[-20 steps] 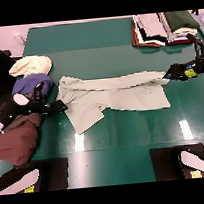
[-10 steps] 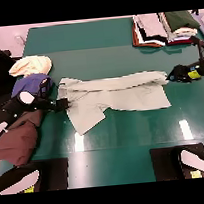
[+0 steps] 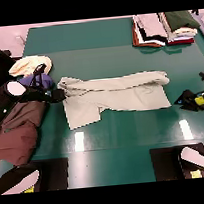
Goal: Fold the shirts.
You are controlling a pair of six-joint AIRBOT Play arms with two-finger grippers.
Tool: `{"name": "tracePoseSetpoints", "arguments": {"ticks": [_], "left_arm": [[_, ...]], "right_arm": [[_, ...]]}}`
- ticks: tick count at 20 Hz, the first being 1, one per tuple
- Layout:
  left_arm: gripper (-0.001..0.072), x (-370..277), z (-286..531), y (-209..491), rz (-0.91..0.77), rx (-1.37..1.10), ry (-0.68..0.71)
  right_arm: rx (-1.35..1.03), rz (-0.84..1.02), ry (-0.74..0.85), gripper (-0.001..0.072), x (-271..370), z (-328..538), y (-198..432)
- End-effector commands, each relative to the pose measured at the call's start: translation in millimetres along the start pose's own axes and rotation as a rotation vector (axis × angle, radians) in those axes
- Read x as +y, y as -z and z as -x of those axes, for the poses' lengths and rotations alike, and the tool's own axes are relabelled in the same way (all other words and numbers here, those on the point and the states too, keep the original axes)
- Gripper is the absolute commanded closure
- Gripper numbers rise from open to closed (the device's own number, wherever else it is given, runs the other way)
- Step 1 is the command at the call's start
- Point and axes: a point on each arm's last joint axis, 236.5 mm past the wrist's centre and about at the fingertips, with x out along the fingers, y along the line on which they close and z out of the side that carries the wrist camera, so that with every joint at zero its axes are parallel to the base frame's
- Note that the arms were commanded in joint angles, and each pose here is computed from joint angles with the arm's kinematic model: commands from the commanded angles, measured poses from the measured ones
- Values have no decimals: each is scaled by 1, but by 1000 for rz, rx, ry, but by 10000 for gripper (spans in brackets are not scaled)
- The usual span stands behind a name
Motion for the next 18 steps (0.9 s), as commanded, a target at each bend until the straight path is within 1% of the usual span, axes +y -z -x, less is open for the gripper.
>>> {"name": "tracePoseSetpoints", "arguments": {"ticks": [1,4,5,7,8,9,10,12,13,16,18], "left_arm": [[682,-2,3,1,-5,9,4],[683,-3,3,1,3,9,4],[683,-3,3,1,3,9,4],[682,-3,3,1,3,10,5],[682,-3,3,1,2,9,5],[683,-5,5,-2,-3,5,7],[683,-10,12,-8,-13,-11,14],[683,-32,47,-37,-67,-114,39],[683,-50,78,-57,-110,-197,55],[683,-112,207,-108,-271,-514,88],[683,-152,310,-120,-376,-749,95]], "right_arm": [[-59,-91,-128,275,6,-33,-11],[-35,-36,-121,276,23,-52,-19],[-14,-8,-118,308,30,-58,-20],[17,56,-108,484,45,-68,-21],[20,93,-105,587,53,-70,-21],[10,139,-104,667,64,-68,-23],[-11,179,-106,692,75,-61,-25],[-87,291,-127,695,109,-25,-34],[-150,369,-141,695,132,5,-39],[-469,587,-168,695,204,129,-48],[-747,729,-181,695,254,231,-32]]}}
